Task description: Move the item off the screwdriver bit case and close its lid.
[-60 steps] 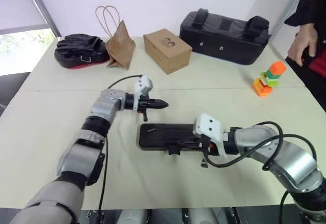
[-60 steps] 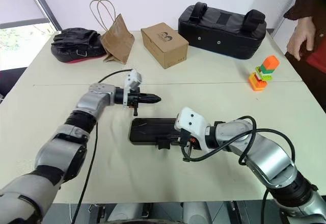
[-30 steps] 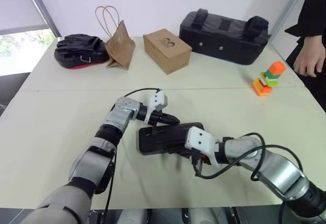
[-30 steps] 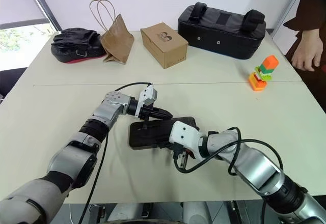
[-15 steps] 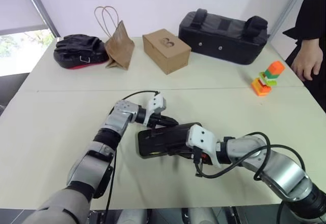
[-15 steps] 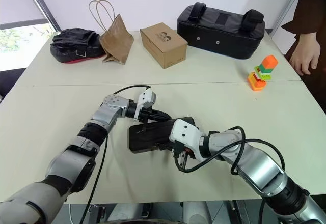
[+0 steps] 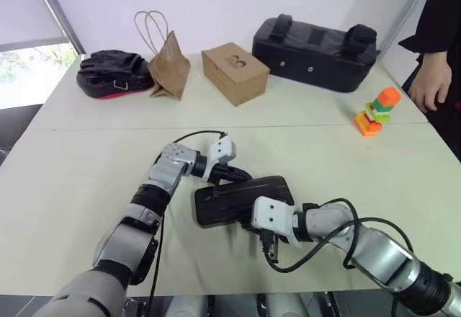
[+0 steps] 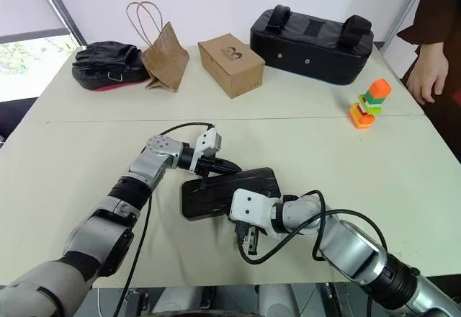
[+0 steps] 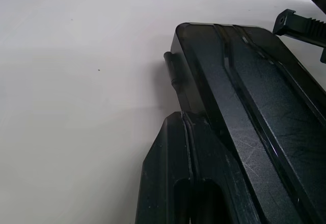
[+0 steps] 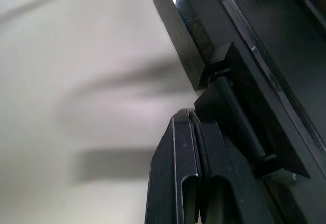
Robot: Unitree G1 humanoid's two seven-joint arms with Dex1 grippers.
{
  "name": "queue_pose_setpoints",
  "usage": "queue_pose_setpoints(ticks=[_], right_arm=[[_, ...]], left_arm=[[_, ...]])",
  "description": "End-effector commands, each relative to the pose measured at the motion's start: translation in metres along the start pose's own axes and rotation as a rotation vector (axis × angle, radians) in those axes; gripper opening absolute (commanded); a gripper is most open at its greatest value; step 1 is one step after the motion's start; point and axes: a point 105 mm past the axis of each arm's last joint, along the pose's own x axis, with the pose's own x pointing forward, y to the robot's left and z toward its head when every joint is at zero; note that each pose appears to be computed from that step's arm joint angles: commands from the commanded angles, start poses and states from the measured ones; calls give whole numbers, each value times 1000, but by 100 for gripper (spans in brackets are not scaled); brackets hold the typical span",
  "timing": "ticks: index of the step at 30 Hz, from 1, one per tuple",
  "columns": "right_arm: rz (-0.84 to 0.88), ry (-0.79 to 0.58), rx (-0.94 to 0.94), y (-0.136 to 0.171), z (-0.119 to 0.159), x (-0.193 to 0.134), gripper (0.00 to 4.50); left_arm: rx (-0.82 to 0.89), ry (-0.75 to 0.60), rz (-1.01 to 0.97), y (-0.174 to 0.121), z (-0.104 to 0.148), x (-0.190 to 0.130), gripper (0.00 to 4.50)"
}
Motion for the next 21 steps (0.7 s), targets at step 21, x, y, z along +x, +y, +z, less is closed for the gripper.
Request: queue_pose_setpoints(ticks=[21], right_arm=[[176,-113,314,13,27,-57,3]], left_arm=[[106,-119,402,58,26,-14,0]])
